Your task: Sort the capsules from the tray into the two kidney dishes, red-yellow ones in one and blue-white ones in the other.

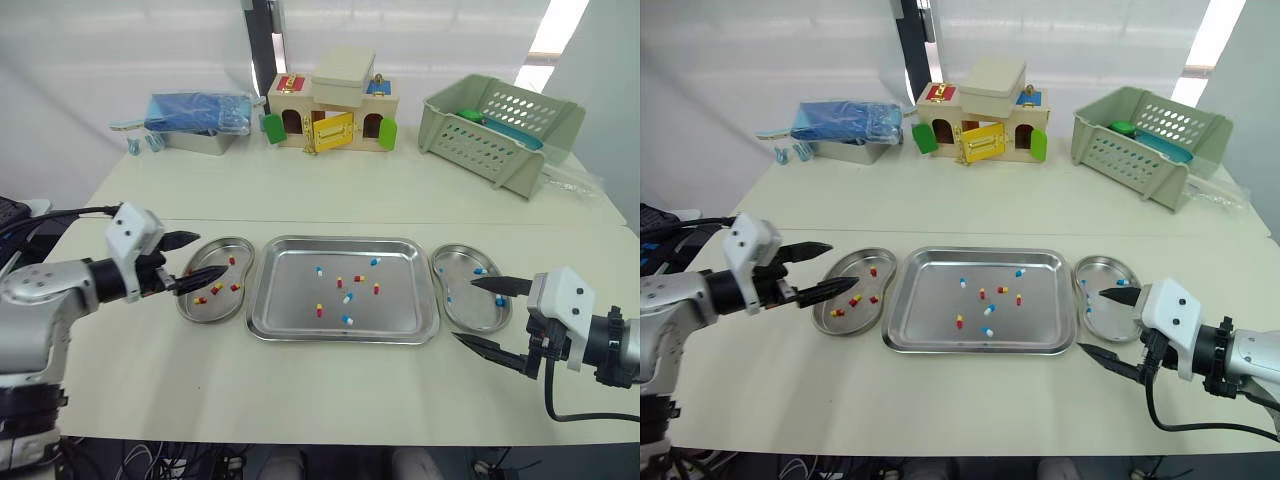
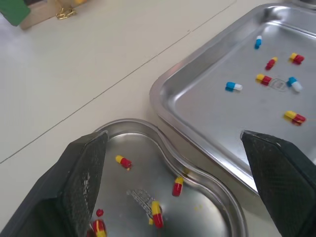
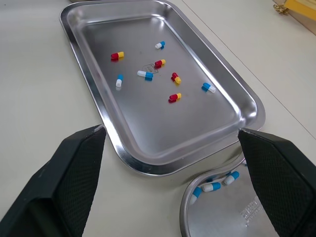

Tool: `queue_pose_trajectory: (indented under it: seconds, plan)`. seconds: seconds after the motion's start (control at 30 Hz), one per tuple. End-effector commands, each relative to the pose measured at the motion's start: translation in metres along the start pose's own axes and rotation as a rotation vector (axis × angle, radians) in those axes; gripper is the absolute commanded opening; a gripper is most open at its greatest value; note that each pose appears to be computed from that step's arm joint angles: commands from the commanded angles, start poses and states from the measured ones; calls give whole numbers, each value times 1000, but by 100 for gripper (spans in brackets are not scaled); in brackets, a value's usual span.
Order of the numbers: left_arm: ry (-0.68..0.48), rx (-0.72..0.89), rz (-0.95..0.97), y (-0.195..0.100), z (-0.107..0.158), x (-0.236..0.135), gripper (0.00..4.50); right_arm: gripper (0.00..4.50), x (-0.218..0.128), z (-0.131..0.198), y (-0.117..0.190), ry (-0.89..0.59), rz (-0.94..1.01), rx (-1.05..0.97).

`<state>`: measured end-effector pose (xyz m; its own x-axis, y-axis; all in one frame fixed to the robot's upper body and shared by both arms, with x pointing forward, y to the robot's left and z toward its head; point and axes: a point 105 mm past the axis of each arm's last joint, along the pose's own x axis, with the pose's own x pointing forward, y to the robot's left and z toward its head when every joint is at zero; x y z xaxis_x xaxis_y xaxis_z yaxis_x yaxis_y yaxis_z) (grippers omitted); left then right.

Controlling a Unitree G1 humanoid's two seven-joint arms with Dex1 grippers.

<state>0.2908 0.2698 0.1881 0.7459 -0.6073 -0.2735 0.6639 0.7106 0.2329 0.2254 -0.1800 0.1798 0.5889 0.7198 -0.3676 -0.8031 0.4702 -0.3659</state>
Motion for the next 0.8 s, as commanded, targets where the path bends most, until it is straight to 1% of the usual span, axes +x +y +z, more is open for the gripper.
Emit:
queue_pose_trajectory:
  seconds: [0.03, 0.13, 0.23, 0.47, 0.63, 0.8]
  plan:
    - [-16, 28, 25, -5, 6, -25, 445, 450, -6, 5, -6, -7, -4, -42]
    - [18, -7, 18, -17, -6, -44, 445, 450, -9, 2, -10, 2, 1, -38]
    - [63, -5, 29, -22, -18, -55, 445, 450, -10, -2, -12, 9, 20, -23]
    - [61, -71, 54, -34, -27, -69, 445, 450, -9, -9, -16, 25, 50, -21]
    - [55, -95, 27, -48, -29, -70, 445, 450, -9, -10, -18, 32, 58, -24]
    - [63, -93, 15, -52, -31, -71, 445, 450, -9, -10, -20, 36, 64, -29]
